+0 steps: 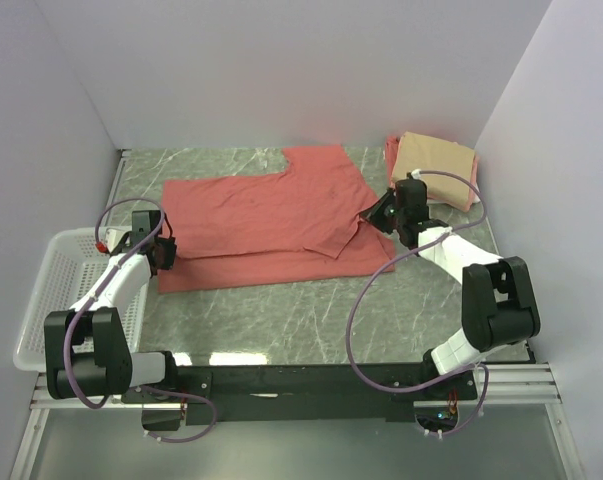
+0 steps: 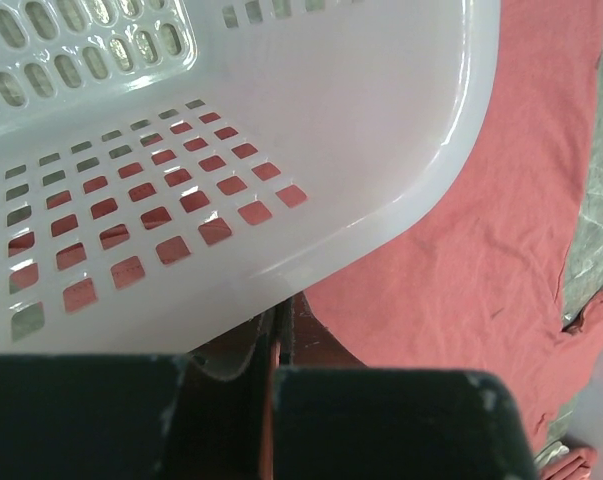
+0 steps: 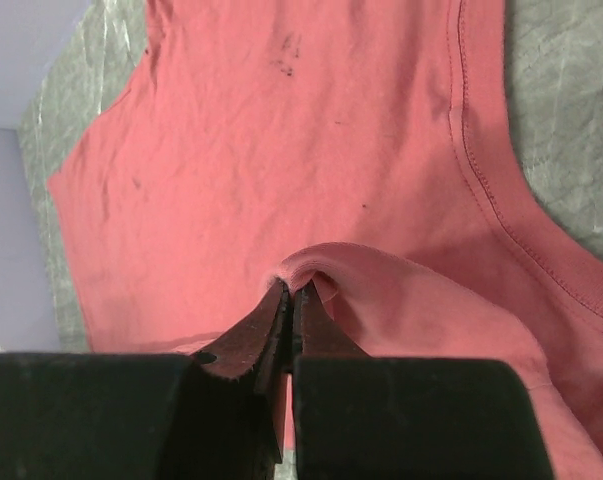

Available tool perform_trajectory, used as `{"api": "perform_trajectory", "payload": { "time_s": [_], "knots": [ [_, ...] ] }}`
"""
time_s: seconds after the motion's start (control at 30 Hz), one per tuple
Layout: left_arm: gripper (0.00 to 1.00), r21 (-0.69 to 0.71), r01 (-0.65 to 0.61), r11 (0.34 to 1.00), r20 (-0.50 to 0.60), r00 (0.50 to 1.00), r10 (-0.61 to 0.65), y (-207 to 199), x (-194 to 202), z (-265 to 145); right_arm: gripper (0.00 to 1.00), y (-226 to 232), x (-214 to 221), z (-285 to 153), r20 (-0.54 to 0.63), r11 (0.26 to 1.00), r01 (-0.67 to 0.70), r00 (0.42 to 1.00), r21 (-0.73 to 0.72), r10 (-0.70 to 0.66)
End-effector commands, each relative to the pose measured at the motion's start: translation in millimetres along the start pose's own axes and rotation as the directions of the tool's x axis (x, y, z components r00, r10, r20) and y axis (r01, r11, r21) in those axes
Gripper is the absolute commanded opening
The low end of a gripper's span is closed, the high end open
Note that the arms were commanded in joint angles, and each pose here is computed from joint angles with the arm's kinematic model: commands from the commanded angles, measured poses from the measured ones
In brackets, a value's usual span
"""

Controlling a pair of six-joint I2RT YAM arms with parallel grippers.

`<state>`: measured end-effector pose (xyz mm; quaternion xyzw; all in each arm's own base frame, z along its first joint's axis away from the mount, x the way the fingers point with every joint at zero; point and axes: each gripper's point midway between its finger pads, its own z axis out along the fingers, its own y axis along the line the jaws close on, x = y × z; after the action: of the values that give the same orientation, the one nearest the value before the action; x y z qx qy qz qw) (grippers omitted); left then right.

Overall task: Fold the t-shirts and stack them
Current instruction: Fold the tshirt

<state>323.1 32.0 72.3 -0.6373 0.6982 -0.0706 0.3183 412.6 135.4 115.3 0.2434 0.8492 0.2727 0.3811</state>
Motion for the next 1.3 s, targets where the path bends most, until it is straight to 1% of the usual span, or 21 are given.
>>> {"api": "perform_trajectory", "payload": {
  "time_s": [0.0,0.5,0.77,0.9,0.93,1.0,1.03,1.07,1.13,1.17,1.27],
  "knots": [
    [0.01,-0.288,-0.009,0.957,0.143,0.988,0.053,79,-26,16,0.0,25,-30,-1,0.08,0.997,0.003,0.997,-0.072,0.003],
    [0.01,-0.291,-0.002,0.957,0.144,0.989,0.045,80,-25,15,0.0,32,-33,3,0.07,0.996,0.008,0.998,-0.089,-0.002],
    [0.01,-0.303,0.004,0.953,0.143,0.989,0.041,82,-25,16,0.0,27,-30,9,0.056,0.997,0.007,0.998,-0.076,-0.003],
    [0.09,-0.301,0.014,0.953,0.153,0.988,0.034,81,-26,14,0.0,28,-30,13,0.048,0.997,0.01,0.999,-0.077,-0.006],
    [0.19,-0.297,0.017,0.955,0.156,0.987,0.031,79,-27,13,0.0,27,-30,14,0.046,0.997,0.012,0.999,-0.072,-0.008],
    [0.34,-0.289,0.014,0.957,0.159,0.987,0.033,77,-29,13,0.0,27,-31,17,0.04,0.997,0.019,0.999,-0.07,-0.016],
    [0.5,-0.284,0.015,0.959,0.159,0.987,0.032,75,-29,13,0.04,27,-31,18,0.035,0.997,0.025,0.999,-0.071,-0.022],
    [0.57,-0.279,0.012,0.96,0.156,0.987,0.034,74,-29,13,0.18,30,-34,18,0.037,0.997,0.027,0.999,-0.075,-0.024],
    [0.65,-0.26,-0.001,0.966,0.145,0.989,0.04,68,-28,14,0.35,28,-32,20,0.028,0.997,0.038,0.999,-0.068,-0.036],
    [0.67,-0.252,-0.004,0.968,0.142,0.989,0.041,66,-27,13,0.46,31,-34,20,0.029,0.996,0.04,0.999,-0.074,-0.038],
    [0.7,-0.229,-0.02,0.973,0.129,0.99,0.05,58,-25,14,0.59,31,-32,20,0.017,0.996,0.052,0.999,-0.073,-0.051]
  ]
}}
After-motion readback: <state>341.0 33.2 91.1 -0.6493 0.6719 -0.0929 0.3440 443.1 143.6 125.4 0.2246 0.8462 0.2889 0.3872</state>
